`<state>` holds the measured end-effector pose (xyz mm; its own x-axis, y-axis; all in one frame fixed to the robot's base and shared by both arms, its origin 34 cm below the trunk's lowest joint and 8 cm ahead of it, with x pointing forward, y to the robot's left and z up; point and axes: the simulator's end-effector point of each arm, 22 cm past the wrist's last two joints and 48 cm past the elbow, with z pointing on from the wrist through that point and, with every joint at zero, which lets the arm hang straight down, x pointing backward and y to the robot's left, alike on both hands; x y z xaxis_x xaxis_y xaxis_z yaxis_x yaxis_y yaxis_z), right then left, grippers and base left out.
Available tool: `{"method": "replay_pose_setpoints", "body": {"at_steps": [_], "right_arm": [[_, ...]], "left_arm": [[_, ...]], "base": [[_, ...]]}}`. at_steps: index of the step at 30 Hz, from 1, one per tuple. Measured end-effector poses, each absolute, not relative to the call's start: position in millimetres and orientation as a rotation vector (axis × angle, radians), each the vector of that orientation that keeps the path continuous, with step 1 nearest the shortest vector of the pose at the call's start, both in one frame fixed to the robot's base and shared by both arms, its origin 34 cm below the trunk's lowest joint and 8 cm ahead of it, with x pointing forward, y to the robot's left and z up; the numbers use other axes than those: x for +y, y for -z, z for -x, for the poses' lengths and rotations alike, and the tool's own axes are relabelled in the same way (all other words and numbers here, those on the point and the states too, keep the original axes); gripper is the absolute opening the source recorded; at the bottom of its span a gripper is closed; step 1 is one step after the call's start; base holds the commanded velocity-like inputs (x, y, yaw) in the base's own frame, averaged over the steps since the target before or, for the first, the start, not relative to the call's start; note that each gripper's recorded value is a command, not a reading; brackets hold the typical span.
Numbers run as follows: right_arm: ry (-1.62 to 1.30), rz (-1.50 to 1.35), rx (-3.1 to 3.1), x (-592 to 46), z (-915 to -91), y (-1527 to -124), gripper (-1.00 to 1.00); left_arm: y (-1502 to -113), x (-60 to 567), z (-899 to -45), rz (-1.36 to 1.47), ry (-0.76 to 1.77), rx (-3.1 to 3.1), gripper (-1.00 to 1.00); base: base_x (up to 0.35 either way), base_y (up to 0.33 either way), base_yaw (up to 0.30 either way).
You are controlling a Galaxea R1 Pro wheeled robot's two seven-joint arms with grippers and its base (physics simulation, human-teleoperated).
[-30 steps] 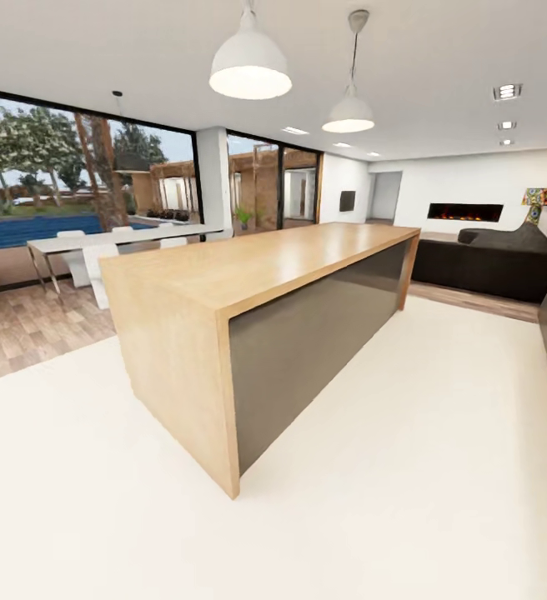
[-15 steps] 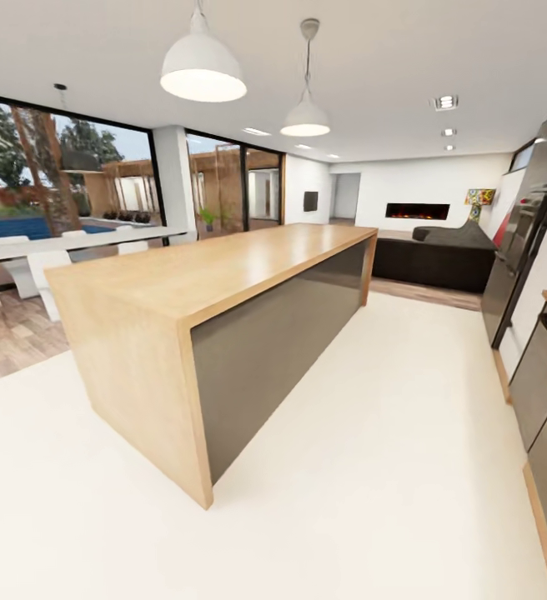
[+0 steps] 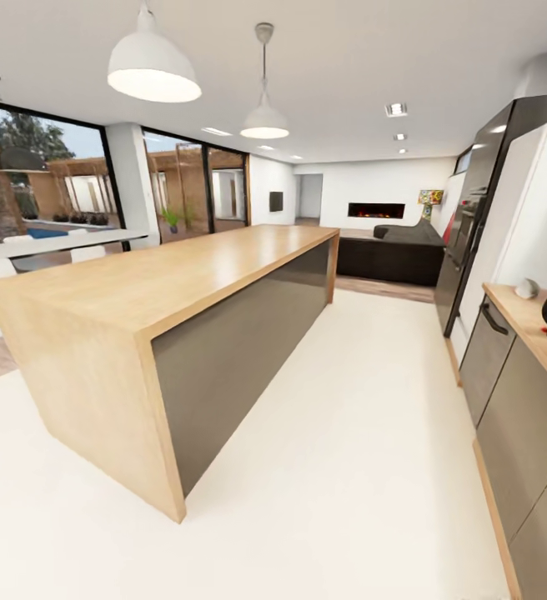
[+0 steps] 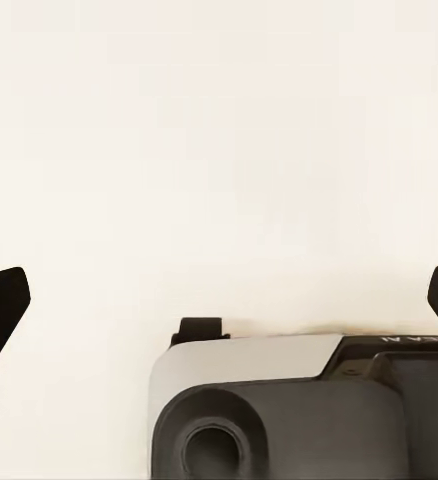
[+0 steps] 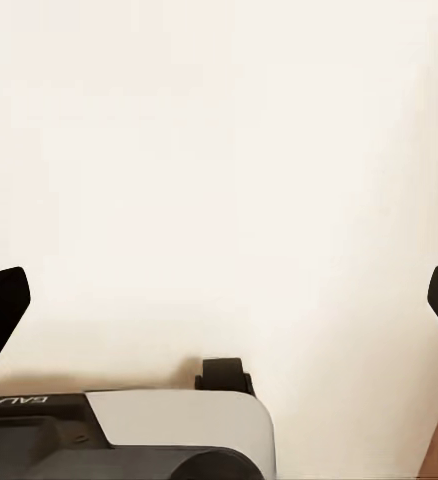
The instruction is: Set up a coffee station on the kitchen countertop: keep the coffee maker on the countertop, move the bottle of coffee from the kitchen shelf to the counter next to the coffee maker, place a paper coffee filter on top of the coffee maker, put the saucer next to the coffee maker with the coffee cup on the saucer, and place the electric kettle next to the coffee maker.
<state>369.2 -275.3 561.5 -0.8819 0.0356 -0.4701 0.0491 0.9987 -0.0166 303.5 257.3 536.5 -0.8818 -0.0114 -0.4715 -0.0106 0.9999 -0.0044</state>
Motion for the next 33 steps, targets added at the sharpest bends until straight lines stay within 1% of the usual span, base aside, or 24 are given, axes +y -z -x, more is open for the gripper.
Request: {"method": "replay_pose_setpoints", "body": {"at_steps": [33], "right_arm": [[0.042, -0.059, 2.653, -276, -365, -595, 1.00]], "left_arm": [[-570, 261, -299, 0.025, -0.006, 2.655, 1.00]], "base": [[0.000, 0.000, -0.272]]}}
